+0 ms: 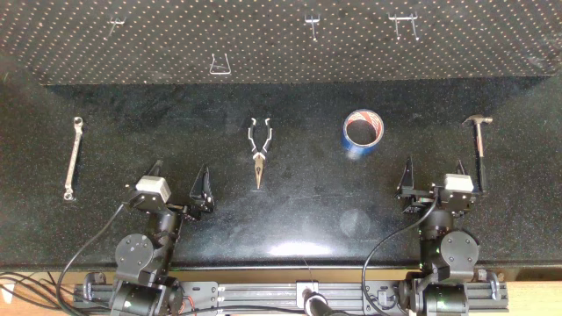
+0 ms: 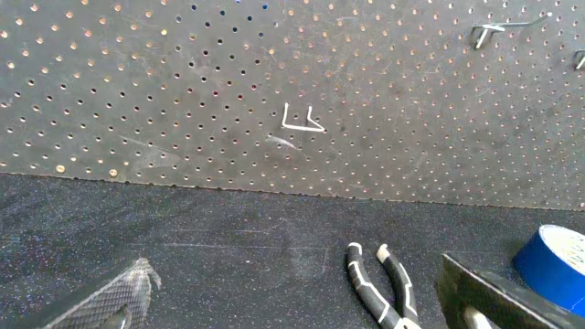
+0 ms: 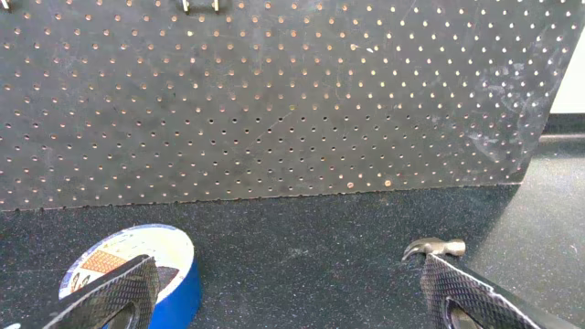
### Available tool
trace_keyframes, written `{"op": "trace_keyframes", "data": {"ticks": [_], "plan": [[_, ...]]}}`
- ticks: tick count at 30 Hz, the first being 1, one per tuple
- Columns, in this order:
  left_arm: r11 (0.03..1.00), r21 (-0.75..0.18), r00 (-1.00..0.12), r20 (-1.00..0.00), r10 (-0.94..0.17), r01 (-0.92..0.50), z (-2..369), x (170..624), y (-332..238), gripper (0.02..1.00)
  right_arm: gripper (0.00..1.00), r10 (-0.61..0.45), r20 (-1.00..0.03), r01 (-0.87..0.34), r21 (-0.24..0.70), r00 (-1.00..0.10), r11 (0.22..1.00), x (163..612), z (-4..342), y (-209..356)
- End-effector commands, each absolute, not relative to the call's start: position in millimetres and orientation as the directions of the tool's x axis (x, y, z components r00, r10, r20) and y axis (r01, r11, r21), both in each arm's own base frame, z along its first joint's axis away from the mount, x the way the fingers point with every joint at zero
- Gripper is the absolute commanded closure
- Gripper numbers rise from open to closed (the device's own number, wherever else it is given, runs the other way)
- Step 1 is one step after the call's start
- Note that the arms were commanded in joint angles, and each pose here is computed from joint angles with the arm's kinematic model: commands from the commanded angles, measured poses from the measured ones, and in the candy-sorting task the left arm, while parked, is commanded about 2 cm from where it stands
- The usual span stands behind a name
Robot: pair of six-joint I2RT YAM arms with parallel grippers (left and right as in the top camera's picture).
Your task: Place Tools Onto Pegboard
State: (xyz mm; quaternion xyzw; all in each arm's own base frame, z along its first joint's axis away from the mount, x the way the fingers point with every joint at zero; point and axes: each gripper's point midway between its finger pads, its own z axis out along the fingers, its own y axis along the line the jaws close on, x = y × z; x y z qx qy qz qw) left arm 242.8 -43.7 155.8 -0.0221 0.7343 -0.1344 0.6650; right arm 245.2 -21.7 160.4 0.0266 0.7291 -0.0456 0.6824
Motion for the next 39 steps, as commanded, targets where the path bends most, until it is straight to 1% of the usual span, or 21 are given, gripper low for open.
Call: {"op": "trace_keyframes", "data": {"ticks": [1, 25, 27, 31, 32, 39], "plan": [[0.967, -0.213, -0.108, -0.974, -0.199, 0.141, 156.1, 242.3, -42.7, 0.025, 0.062, -0.04, -0.997, 0.089, -0.046, -0.07, 0.995, 245.3, 158.2, -20.1], [0.967, -0.213, -0.108, -0.974, -0.199, 0.141, 156.1, 242.3, -42.7, 0.023, 0.062, -0.04, -0.997, 0.089, -0.046, -0.07, 0.995, 245.3, 158.2, -20.1], [0.97, -0.213, -0.102, -0.974, -0.201, 0.116, 156.2, 243.2, -36.8, 0.023, 0.06, -0.04, -0.997, 0.089, -0.046, -0.07, 0.995, 245.3, 158.2, -20.1], [0.977, -0.213, -0.077, -0.974, -0.213, -0.002, 156.3, 245.9, -6.8, 0.023, 0.062, -0.04, -0.997, 0.089, -0.046, -0.07, 0.995, 245.3, 158.2, -20.1], [0.977, -0.213, -0.074, -0.974, -0.213, -0.014, 156.3, 246.0, -4.0, 0.023, 0.062, -0.04, -0.997, 0.089, -0.046, -0.07, 0.995, 245.3, 158.2, -20.1], [0.977, -0.214, -0.075, -0.974, -0.214, -0.013, 156.3, 246.0, -4.0, 0.023, 0.064, -0.04, -0.997, 0.089, -0.046, -0.07, 0.995, 245.3, 158.2, -20.1]]}}
